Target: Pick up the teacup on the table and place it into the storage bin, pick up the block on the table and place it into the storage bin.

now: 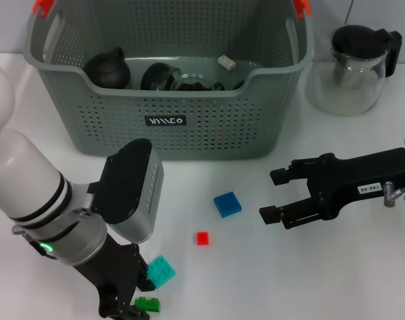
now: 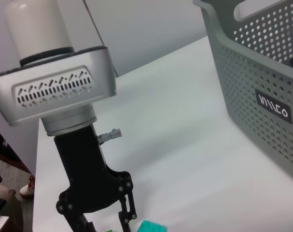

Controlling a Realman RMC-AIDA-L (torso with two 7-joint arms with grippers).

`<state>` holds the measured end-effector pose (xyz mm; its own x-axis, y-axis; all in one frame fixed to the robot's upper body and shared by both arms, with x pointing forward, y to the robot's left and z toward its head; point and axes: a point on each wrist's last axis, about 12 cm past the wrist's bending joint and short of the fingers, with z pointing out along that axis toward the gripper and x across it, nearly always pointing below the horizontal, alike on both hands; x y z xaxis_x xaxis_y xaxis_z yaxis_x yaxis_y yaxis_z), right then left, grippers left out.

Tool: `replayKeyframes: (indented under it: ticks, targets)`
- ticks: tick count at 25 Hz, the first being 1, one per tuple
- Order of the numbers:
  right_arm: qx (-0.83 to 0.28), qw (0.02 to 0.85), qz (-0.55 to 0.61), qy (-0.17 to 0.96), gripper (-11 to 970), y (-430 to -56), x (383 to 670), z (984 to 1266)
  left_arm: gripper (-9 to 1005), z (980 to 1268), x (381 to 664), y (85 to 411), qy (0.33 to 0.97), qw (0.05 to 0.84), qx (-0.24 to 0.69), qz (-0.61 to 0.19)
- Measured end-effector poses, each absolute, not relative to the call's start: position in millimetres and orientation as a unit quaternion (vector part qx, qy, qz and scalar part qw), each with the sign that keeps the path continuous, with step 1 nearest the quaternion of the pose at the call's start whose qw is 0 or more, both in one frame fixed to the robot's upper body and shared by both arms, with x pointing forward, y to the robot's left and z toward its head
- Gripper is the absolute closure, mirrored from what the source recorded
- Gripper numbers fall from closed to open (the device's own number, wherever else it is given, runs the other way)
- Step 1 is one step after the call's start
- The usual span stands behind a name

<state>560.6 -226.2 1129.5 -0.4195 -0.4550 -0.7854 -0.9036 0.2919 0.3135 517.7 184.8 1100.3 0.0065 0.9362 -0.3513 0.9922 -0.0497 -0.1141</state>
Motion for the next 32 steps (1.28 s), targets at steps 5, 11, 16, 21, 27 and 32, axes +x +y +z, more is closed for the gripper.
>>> replayKeyframes:
  ticks: [5,11,16,21,27,32]
  targets:
    - [-0.453,0.291,0.385,0.749,15,-226,561,1130,550,1098,519,183,0.686,0.083,0.706,-0.158]
    - [-0.451,0.293,0.385,0.750,14,-227,561,1130,551,1098,519,183,0.686,0.085,0.706,-0.155]
    - [-0.450,0.294,0.385,0.750,14,-228,561,1130,650,1097,518,182,0.681,0.082,0.711,-0.153]
    - [-0.450,0.294,0.385,0.750,15,-229,561,1130,826,1098,518,181,0.679,0.082,0.713,-0.153]
    - [-0.450,0.294,0.384,0.751,15,-229,561,1131,836,1105,520,181,0.680,0.092,0.711,-0.155]
    - [-0.450,0.294,0.383,0.751,14,-230,562,1131,844,1133,523,187,0.686,0.132,0.674,-0.240]
